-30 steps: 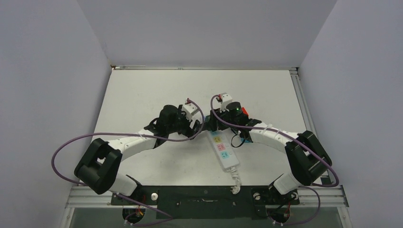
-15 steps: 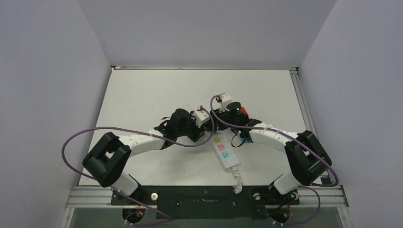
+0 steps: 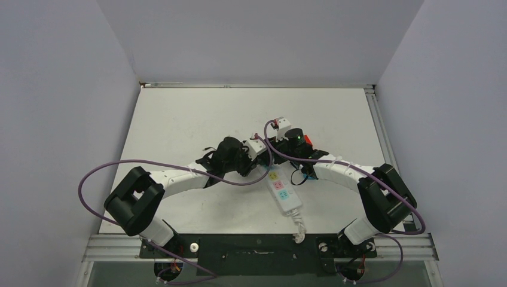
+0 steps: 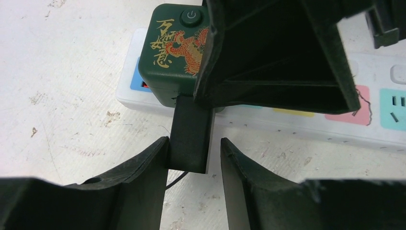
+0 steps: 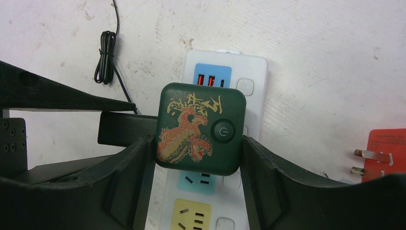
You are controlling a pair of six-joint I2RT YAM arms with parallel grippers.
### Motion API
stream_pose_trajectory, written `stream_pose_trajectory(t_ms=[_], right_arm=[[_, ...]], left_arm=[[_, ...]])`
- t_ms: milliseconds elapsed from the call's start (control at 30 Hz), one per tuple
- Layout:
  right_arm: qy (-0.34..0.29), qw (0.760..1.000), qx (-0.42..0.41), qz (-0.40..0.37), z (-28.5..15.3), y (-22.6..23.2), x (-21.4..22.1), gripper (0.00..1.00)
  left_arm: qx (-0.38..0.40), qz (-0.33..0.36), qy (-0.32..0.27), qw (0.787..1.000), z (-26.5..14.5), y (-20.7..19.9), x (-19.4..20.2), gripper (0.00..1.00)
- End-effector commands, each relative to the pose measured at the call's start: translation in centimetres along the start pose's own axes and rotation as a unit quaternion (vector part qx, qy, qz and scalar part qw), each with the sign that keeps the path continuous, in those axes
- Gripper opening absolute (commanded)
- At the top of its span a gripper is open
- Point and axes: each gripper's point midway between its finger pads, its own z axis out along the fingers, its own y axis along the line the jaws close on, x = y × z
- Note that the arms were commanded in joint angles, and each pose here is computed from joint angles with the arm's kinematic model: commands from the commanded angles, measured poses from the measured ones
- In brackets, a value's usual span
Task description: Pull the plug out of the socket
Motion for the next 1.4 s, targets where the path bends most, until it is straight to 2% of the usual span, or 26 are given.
stream_pose_trajectory(t_ms=[0, 200, 400, 567, 733, 933, 1100, 1200, 1367], right_arm=[[-0.006, 1.000, -0.001, 0.003, 0.8, -0.2, 0.0, 0.05], [-0.014, 0.999, -0.042, -0.013, 0.1, 1.2, -0.3, 0.05], [-0.028, 0.997, -0.074, -0.026, -0.7, 2.3, -0.8, 0.05], [-0.024, 0.998, -0.061, -0.022, -0.3, 1.8, -0.5, 0.05], [-0.025, 1.000, -0.009, -0.009, 0.0, 0.0, -0.3, 0.05], [-0.021, 0.998, 0.059, 0.015, 0.3, -2.8, 0.2, 0.05], [-0.016, 0.997, 0.070, 0.024, 0.4, -3.6, 0.5, 0.05], [-0.020, 0.998, 0.055, 0.021, 0.3, -3.2, 0.3, 0.05], [-0.051, 0.998, -0.025, 0.000, -0.8, -0.2, -0.9, 0.05]], left_arm=[[0.011, 0.012, -0.018, 1.000, 0.3, -0.7, -2.2, 0.38], [-0.020, 0.019, 0.009, 1.000, 0.4, 0.9, -1.9, 0.25], [-0.032, 0.018, 0.006, 0.999, 0.0, 2.0, -2.1, 0.16], [-0.025, 0.017, 0.002, 1.000, -0.1, 1.6, -2.4, 0.07], [-0.013, 0.000, -0.012, 1.000, 0.0, 0.9, -3.2, 0.00], [0.009, 0.001, -0.018, 1.000, 0.2, -0.9, -3.8, 0.00], [0.024, 0.005, -0.018, 1.000, 0.2, -1.7, -4.1, 0.00], [0.013, 0.016, -0.010, 1.000, 0.2, -1.2, -3.8, 0.00], [0.009, 0.020, -0.001, 1.000, -0.5, 0.8, -4.3, 0.00]])
